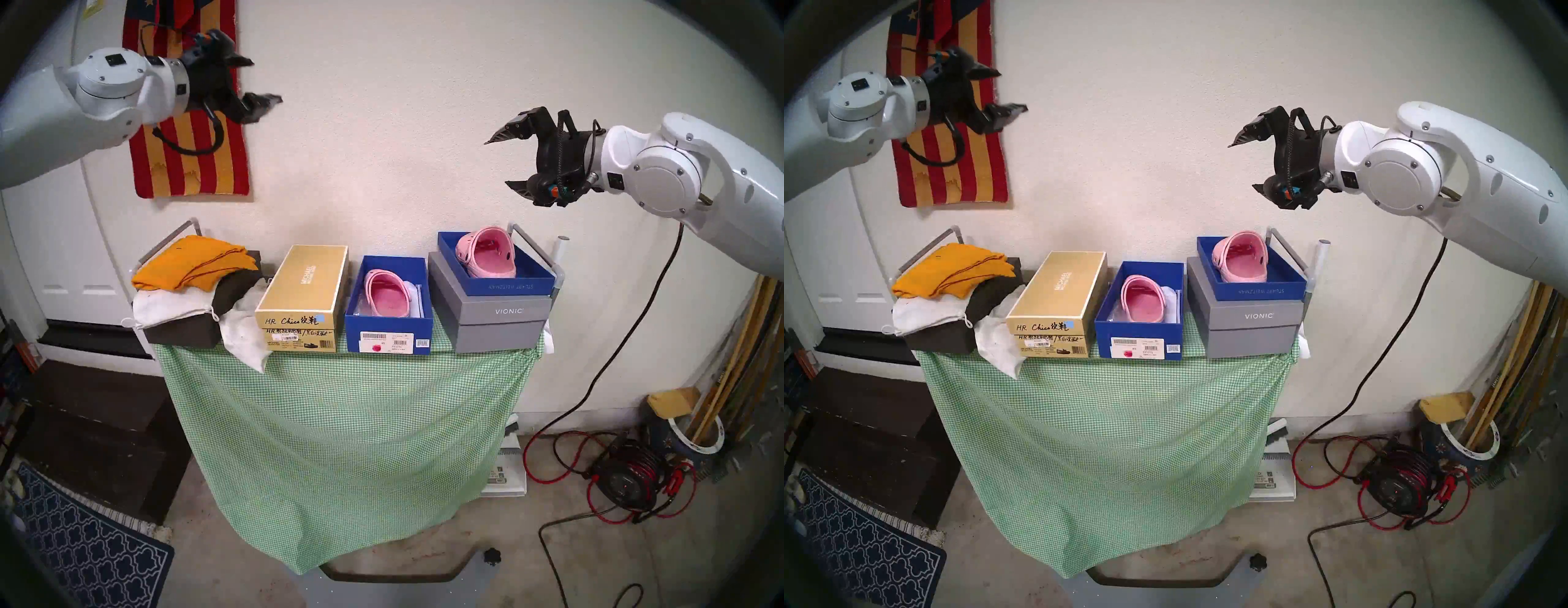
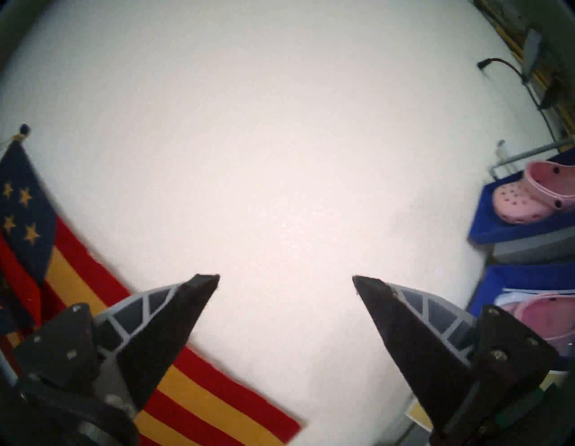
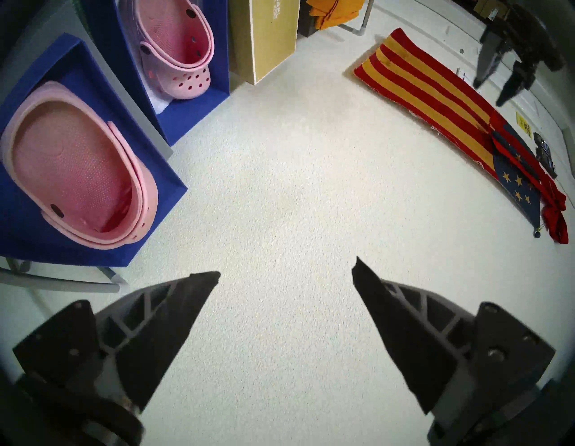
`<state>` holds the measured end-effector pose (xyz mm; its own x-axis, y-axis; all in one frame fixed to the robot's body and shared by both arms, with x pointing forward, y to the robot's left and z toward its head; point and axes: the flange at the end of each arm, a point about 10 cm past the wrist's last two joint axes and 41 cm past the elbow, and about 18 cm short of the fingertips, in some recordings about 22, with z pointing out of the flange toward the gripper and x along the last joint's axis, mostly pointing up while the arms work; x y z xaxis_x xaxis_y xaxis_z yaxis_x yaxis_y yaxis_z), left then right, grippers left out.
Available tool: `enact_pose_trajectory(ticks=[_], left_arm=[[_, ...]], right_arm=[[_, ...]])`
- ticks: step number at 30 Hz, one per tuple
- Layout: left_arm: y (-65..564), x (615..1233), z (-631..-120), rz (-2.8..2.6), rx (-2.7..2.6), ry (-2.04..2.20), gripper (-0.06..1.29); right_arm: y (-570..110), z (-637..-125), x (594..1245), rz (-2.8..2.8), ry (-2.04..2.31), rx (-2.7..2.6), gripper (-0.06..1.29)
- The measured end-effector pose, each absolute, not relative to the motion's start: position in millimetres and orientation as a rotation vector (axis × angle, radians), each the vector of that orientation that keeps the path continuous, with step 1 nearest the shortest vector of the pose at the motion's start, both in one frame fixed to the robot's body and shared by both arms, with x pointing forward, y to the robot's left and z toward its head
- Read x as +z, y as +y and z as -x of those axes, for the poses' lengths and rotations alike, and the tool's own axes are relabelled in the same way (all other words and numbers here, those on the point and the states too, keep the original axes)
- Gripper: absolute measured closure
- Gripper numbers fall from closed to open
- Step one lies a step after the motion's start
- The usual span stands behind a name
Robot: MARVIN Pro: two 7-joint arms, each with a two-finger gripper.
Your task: Take shoe out of the box
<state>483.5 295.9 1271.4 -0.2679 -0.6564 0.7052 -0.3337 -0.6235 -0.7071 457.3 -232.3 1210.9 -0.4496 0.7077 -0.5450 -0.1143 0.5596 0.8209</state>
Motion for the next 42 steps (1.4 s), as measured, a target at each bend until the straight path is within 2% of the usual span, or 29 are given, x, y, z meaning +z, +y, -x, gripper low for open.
enact_pose_trajectory(ticks=[8,15,29,42], left_arm=[[279.8,1258.6,-477.1,1.971,-1.863,1.332,0.01],[282.8,1242.4,-490.9,2.107,-1.76,1.423,0.01],[229.6,1220.7,-502.6,2.125,-1.733,1.645,0.01],[203.5,1165.0,-509.8,2.067,-1.591,1.687,0.01]], right_arm=[[-231.3,-451.2,1209.8,-0.519,1.723,1.01,0.02],[-230.7,-448.0,1204.7,-0.545,1.682,0.986,0.02],[-230.9,-446.3,1200.6,-0.567,1.663,0.963,0.02],[-231.4,-446.2,1200.8,-0.573,1.652,0.96,0.02]])
